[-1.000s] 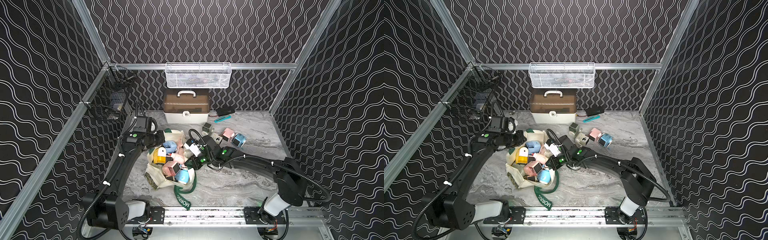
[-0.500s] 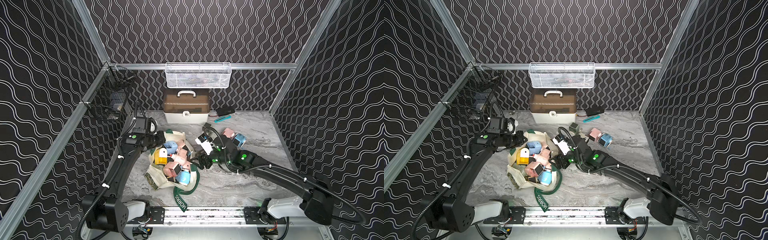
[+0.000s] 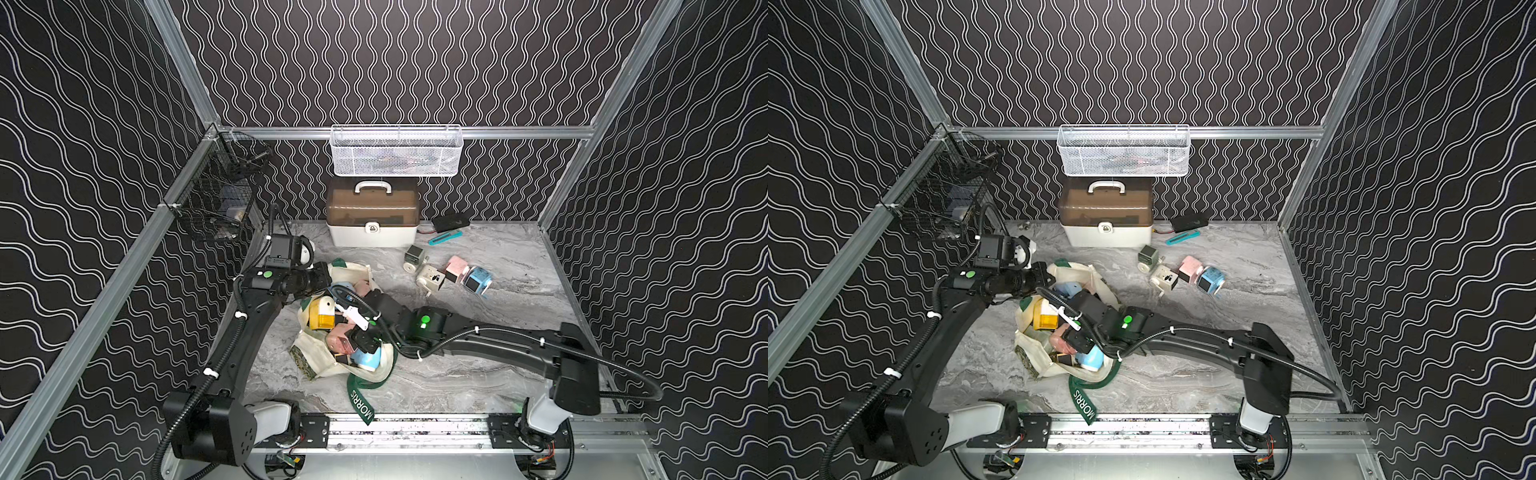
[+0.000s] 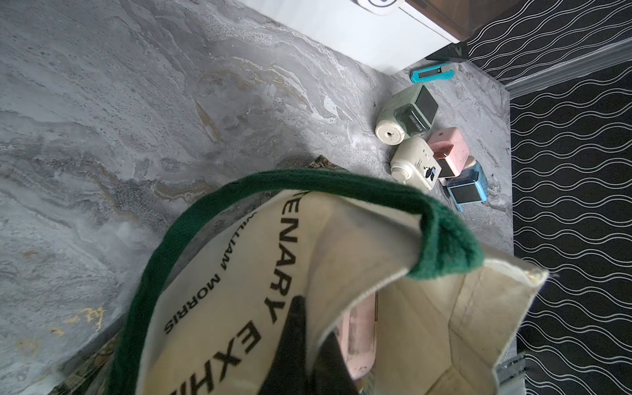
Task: Take out the pencil sharpeners from the tote bags
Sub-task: Adjust the canvas bag at the center of the board, then pick up the pencil sharpener from the canvas bag.
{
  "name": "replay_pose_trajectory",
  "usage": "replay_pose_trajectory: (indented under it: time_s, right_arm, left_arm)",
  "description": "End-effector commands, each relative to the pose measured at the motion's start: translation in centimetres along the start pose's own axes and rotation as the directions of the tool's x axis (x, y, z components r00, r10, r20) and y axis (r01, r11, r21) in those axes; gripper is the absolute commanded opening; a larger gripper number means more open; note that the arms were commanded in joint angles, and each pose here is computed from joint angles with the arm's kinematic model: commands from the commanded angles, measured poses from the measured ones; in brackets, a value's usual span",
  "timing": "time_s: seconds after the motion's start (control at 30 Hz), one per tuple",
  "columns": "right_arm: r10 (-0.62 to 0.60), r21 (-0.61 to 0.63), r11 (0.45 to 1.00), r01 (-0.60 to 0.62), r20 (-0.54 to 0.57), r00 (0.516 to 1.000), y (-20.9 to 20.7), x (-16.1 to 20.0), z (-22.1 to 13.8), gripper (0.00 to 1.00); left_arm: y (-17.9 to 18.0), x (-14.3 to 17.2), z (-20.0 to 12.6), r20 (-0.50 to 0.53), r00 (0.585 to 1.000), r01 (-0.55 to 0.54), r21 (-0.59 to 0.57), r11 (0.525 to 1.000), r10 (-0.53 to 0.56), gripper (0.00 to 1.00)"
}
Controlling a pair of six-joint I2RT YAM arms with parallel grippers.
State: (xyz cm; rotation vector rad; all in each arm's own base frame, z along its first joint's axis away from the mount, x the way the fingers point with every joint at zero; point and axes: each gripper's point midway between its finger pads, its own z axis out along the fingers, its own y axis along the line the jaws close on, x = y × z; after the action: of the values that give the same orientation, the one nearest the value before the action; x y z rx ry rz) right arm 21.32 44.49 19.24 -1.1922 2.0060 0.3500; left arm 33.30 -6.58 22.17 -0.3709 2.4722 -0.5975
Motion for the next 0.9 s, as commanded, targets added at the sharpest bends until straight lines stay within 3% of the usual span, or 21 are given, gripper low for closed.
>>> replay_pose_trajectory:
  time_s: [0.0, 0.2, 0.43, 0.6, 0.87]
  right_arm:
    - [-0.064, 0.154, 0.985, 0.082, -0.117, 0.991, -2.3, 2.0, 0.8, 0.63]
    - [-0.072, 0.194, 0.976, 0.100, -0.145, 0.987, -2.8, 3.0, 2.3, 0.55]
    - [-0.091, 0.235, 0.962, 0.136, -0.189, 0.978, -3.1, 4.0, 4.3, 0.53]
    - [-0.096, 0.249, 0.957, 0.149, -0.211, 0.973, -3.0, 4.6, 5.9, 0.75]
    - [-0.091, 0.375, 0.907, 0.193, -0.272, 0.958, -4.6, 6.4, 8.2, 0.77]
  left_arm:
    - [-0.5, -0.1, -0.2, 0.008, 1.000, -0.008, 0.026, 1.000, 0.007, 0.00]
    - [-0.2, -0.1, -0.1, 0.006, 1.000, -0.001, 0.020, 1.000, 0.001, 0.00]
    - [-0.2, -0.1, -0.2, 0.006, 1.000, 0.000, 0.016, 1.000, 0.000, 0.00]
    - [-0.2, -0.1, -0.1, 0.005, 1.000, 0.001, 0.018, 1.000, -0.001, 0.00]
    - [-0.2, -0.1, -0.3, 0.012, 1.000, -0.001, 0.018, 1.000, 0.000, 0.00]
